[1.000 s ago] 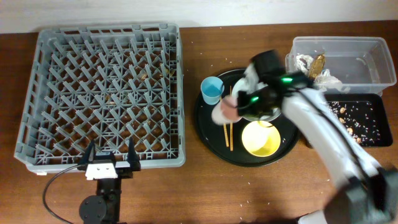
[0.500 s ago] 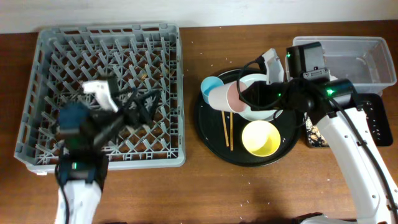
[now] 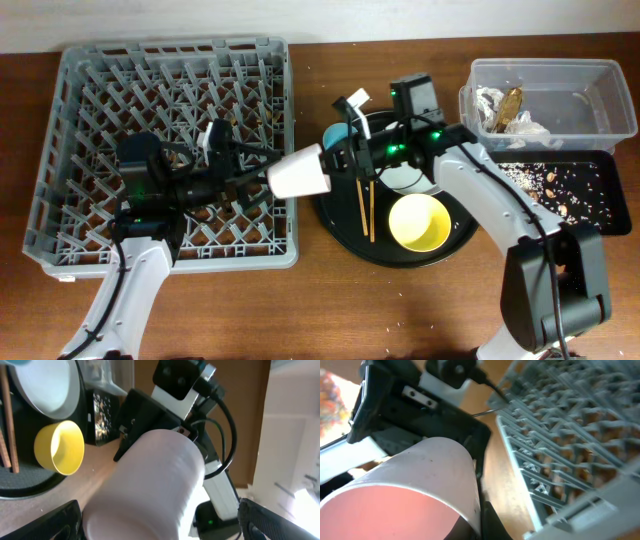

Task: Sort waste into correct bins and load items into the dishwasher rack
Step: 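Hand the pink cup from the right gripper to the left gripper, then place the pink cup upside down in the rack with the left gripper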

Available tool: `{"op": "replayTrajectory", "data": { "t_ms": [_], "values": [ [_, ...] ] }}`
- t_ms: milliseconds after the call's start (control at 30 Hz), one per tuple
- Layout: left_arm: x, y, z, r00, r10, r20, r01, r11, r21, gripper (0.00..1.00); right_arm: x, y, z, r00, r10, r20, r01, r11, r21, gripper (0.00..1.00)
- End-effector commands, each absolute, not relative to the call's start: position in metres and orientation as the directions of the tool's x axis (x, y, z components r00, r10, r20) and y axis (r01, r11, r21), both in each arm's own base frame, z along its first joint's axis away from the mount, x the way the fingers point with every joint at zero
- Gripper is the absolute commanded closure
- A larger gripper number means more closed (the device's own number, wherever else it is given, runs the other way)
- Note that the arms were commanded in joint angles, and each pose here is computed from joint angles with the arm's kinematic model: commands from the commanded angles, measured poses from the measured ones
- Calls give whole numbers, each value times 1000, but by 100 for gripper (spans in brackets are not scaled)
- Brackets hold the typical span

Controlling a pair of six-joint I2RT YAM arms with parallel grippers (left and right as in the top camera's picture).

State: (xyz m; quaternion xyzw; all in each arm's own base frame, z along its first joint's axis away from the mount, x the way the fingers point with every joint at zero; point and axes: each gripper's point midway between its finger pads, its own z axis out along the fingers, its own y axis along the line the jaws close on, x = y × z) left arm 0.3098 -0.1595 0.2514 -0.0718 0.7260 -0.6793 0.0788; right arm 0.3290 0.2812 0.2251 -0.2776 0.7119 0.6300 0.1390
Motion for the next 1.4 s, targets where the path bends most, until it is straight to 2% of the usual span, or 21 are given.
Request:
{"op": "replayTrajectory", "data": {
  "t_ms": [0,100,167,267,400,500,567,700,767,800,867,933,967,1033,1067,1100,1133,1167,1233,1300,1367],
  "values": [
    [298,-162,259,-985,-133,-111,105,51,-993,1,316,293,245,-776,-243,-582,-586,-63,808,96],
    [292,-170,259,-986,-95,-138,134,47,-990,1,324,297,249,-771,-224,-596,-603,-45,797,96],
    [291,-172,260,-987,-87,-138,134,45,-990,9,325,305,243,-771,-226,-595,-609,-11,793,96],
    [289,-172,260,-988,-77,-137,134,40,-990,11,328,314,236,-776,-221,-590,-613,50,788,96],
    [289,-172,260,-988,-76,-137,134,40,-990,19,325,313,230,-797,-234,-557,-584,63,809,96],
    [289,-172,260,-987,-79,-137,134,41,-990,43,324,312,228,-800,-238,-551,-579,65,813,95],
    [290,-172,260,-987,-85,-139,135,44,-990,55,323,312,228,-802,-239,-547,-575,63,816,84],
    [296,-172,267,-968,-103,-228,224,52,-973,56,322,311,229,-803,-242,-544,-571,52,820,78],
    [298,-168,272,-959,-109,-261,257,50,-965,58,332,300,231,-810,-216,-546,-569,62,820,53],
    [298,-162,275,-954,-111,-277,274,47,-961,60,339,288,235,-809,-194,-554,-572,48,819,45],
    [302,-151,276,-949,-136,-283,279,53,-959,60,362,243,247,-823,-111,-557,-564,44,824,36],
    [307,-147,285,-910,-154,-384,377,69,-923,69,381,206,249,-831,-34,-555,-556,83,827,27],
    [314,-145,293,-860,-186,-476,466,94,-880,68,389,191,249,-832,-1,-555,-552,106,827,21],
    [341,-134,291,-802,-319,-504,471,180,-864,68,394,180,248,-835,23,-549,-543,125,831,15],
    [358,-126,279,-794,-403,-455,391,233,-890,68,395,180,246,-839,26,-543,-535,140,833,14],
    [382,-106,243,-758,-543,-362,195,341,-920,68,398,179,238,-851,35,-524,-510,181,841,14],
    [387,-98,229,-738,-574,-354,138,386,-912,68,398,178,233,-853,34,-521,-505,200,839,10],
    [388,-93,217,-737,-578,-349,81,438,-896,68,398,176,223,-859,34,-510,-488,247,837,1],
    [383,-83,206,-767,-536,-353,-14,565,-825,67,401,171,205,-878,42,-476,-436,339,834,2],
    [368,-66,211,-798,-431,-421,-112,793,-598,67,403,165,187,-893,43,-448,-389,429,816,2],
    [350,-63,220,-828,-339,-447,-146,899,-413,67,400,160,174,-903,29,-429,-362,486,795,2]
  ]
}}
